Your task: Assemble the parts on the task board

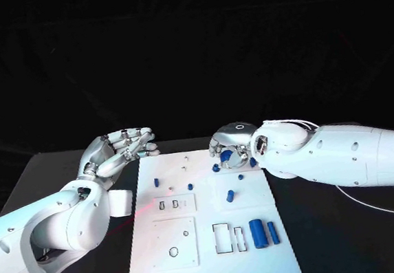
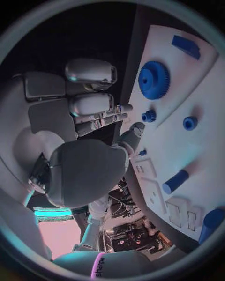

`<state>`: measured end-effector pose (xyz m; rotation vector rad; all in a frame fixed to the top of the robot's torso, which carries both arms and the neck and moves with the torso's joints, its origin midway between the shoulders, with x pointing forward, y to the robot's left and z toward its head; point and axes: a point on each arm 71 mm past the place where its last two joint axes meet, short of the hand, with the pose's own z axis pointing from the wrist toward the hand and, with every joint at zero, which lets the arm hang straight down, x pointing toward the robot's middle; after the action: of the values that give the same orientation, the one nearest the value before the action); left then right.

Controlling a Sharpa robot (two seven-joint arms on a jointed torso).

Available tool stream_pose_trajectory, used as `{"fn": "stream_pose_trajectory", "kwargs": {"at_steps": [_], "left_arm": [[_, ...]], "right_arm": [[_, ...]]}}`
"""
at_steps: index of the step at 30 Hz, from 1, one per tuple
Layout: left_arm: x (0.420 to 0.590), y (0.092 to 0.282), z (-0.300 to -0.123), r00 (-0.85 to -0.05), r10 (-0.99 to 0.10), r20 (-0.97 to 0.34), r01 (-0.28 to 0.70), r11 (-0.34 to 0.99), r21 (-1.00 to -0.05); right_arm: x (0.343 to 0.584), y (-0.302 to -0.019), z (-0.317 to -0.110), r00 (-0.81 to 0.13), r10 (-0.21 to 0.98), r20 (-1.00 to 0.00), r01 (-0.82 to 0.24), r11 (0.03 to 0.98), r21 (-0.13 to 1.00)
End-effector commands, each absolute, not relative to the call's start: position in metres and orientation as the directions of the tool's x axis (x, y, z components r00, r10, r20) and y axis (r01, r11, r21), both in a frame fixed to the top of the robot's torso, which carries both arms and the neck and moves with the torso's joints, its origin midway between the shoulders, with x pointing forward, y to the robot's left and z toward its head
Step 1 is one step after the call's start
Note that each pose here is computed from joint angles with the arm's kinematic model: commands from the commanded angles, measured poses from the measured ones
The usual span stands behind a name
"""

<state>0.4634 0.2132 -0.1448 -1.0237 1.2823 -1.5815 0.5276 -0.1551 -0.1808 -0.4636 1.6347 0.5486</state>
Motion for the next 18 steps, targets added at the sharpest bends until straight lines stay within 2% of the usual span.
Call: {"fn": "stream_pose_trajectory", "kwargs": {"at_steps": [1, 18], "left_arm": [[0.4627, 0.2112, -0.1424, -0.340, -0.936, 0.089, 0.113, -0.135, -0.984], [0.4635, 0.2108, -0.1412, -0.341, -0.936, 0.090, 0.113, -0.135, -0.984]], "right_arm": [[0.5278, -0.1541, -0.1833, -0.128, -0.055, -0.990, -0.587, 0.809, 0.031], [0.5279, -0.1468, -0.1885, -0.138, -0.065, -0.988, -0.600, 0.800, 0.031]]}}
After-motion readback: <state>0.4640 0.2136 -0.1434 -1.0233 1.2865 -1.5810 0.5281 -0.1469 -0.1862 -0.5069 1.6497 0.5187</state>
